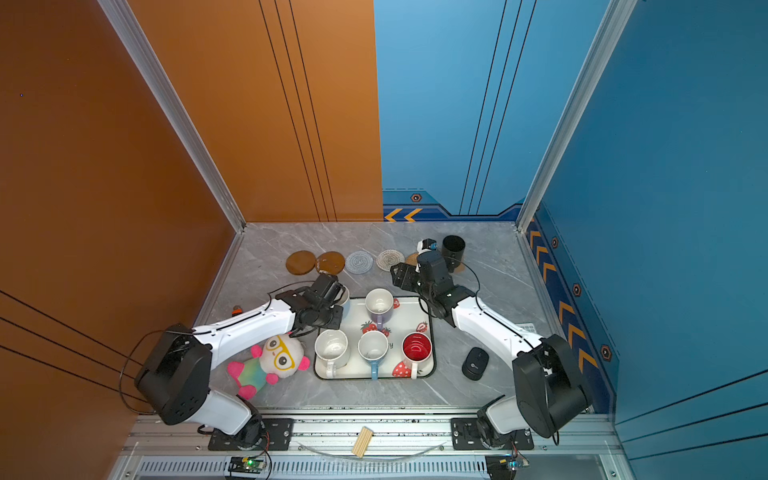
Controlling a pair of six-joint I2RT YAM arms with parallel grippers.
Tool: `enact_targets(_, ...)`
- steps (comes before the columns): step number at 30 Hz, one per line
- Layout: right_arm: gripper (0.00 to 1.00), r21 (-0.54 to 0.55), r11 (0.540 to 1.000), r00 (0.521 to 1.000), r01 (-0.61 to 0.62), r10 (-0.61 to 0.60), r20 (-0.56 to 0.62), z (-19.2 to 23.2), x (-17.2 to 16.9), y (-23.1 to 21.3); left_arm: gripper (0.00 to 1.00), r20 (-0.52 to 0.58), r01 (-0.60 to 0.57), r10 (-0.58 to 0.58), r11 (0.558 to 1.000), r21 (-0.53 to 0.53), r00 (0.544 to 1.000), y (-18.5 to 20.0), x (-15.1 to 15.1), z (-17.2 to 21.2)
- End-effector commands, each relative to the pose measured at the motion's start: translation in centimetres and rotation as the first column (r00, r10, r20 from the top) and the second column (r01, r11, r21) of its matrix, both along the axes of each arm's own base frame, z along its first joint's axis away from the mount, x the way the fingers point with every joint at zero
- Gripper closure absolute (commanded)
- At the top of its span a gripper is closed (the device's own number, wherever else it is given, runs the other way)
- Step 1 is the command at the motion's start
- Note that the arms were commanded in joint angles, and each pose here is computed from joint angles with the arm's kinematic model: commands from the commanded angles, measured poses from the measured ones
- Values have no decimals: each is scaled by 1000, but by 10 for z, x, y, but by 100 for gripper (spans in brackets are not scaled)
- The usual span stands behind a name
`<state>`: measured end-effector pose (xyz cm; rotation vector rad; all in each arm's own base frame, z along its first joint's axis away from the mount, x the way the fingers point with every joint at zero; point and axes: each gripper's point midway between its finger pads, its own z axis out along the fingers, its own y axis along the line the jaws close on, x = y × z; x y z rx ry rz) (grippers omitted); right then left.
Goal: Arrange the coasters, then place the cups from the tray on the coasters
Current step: 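Lower the left gripper onto the blue-handled white mug and grasp it, then lift the blue-handled mug and carry it to the wooden coaster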
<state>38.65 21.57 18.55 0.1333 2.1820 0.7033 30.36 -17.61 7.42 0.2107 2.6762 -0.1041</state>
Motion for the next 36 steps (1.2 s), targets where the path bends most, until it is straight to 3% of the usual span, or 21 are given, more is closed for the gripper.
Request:
enact_targets(1, 23, 31, 1000, 1000, 1, -2, 12, 4, 5, 3, 98, -12, -7, 7, 1000, 7, 1000, 3, 0, -6)
enact_targets(23, 24, 51, 999, 1000, -18, 17, 13, 5, 5, 4, 100, 157, -46, 55, 997, -61, 986, 10, 18, 67)
enact_targets(36, 24, 77, 996, 999, -48, 46, 20, 9, 2, 6, 100, 215, -210, 231, 971, -115, 949, 59, 77, 106)
